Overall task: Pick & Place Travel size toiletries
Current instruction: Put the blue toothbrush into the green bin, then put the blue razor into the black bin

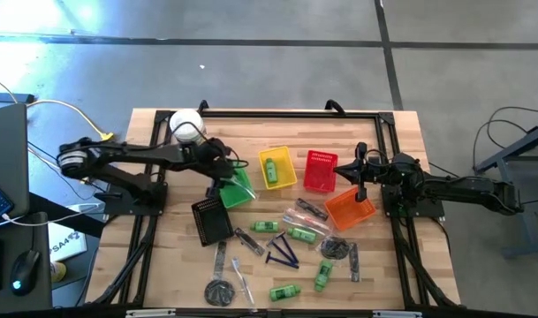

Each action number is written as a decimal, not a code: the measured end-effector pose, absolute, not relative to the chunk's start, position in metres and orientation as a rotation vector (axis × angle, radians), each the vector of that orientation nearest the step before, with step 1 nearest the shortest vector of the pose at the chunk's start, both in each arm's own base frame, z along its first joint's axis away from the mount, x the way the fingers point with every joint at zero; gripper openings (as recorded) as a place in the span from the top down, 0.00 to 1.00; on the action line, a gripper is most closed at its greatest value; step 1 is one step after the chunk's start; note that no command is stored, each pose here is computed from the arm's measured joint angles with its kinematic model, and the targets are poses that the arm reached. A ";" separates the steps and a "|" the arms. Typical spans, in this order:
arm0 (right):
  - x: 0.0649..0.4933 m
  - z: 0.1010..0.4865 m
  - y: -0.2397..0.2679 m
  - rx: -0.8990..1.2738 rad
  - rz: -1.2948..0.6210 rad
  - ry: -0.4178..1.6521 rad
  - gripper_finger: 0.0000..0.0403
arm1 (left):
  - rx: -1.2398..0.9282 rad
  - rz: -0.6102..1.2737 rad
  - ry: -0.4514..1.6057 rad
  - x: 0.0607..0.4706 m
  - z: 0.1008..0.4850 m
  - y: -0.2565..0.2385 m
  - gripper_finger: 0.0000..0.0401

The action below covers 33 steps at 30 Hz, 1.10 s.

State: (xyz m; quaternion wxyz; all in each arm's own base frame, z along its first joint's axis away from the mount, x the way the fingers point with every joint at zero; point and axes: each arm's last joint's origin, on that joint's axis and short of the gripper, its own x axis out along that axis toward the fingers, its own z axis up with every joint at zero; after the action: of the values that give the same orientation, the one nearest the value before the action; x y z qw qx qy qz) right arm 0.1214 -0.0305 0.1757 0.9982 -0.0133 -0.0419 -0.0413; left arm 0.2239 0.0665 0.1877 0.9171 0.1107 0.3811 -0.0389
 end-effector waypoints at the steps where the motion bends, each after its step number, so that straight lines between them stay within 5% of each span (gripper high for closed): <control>1: 0.121 0.176 -0.031 -0.026 -0.083 -0.083 0.99 | 0.215 -0.066 0.765 0.220 0.194 0.065 0.55; 9: 0.121 0.176 -0.030 -0.026 -0.083 -0.083 0.99 | 0.120 0.047 0.487 0.179 0.254 0.052 0.57; 14: 0.121 0.176 -0.031 -0.026 -0.083 -0.084 0.99 | 0.102 0.061 0.258 0.149 0.278 0.041 0.73; 19: 0.121 0.176 -0.030 -0.027 -0.083 -0.086 0.99 | 0.126 0.078 0.080 0.132 0.262 0.036 0.97; 33: 0.121 0.176 -0.031 -0.023 -0.083 -0.087 0.99 | 0.077 0.121 -0.089 0.122 0.188 0.027 1.00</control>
State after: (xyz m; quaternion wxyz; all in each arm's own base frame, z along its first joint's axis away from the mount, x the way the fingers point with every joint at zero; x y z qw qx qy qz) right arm 0.1214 -0.0305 0.1760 0.9981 -0.0113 -0.0436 -0.0413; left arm 0.1219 0.0268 0.1881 0.9964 0.0383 -0.0445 0.0605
